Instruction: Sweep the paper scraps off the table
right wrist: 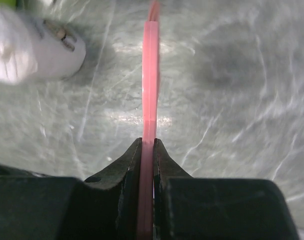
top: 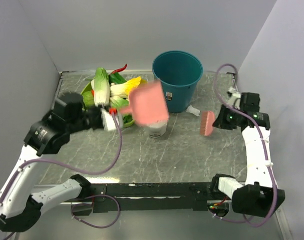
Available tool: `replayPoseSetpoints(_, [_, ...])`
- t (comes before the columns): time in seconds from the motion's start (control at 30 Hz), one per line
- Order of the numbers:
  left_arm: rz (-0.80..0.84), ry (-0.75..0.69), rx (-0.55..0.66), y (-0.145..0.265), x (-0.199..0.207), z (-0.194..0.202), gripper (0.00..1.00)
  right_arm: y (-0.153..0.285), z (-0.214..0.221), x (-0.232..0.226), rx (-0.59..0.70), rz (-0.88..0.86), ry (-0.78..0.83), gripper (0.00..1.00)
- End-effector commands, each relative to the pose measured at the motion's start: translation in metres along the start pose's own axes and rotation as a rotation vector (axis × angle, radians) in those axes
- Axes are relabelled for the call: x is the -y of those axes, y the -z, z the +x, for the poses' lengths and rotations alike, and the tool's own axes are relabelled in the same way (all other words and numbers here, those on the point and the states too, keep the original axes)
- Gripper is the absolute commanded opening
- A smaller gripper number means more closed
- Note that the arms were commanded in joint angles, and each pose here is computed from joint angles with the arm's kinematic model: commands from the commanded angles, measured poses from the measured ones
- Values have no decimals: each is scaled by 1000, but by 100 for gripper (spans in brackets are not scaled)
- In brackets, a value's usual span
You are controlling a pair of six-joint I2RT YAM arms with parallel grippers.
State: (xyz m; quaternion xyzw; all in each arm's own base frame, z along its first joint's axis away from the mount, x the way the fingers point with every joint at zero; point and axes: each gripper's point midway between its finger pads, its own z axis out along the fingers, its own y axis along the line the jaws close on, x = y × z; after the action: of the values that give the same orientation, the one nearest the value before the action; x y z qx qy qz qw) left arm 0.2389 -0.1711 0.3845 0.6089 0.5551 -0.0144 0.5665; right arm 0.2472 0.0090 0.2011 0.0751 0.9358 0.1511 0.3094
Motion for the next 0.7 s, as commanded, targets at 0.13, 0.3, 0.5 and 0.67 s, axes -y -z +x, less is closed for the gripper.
replayPoseSetpoints(0.13, [583,128,-316,28,183,115,1,14,-58,-67,228,-132,664,0])
replayPoseSetpoints(0.3, [692,151,-417,20,227,159,1,24,-83,-120,336,-296,916,0])
replayPoseSetpoints(0.5, [684,283,-464,-2,250,178,3,22,-87,-172,434,-425,1241,0])
replayPoseSetpoints(0.67, [616,297,-481,-18,253,193,34,0,-89,-191,470,-462,1356,0])
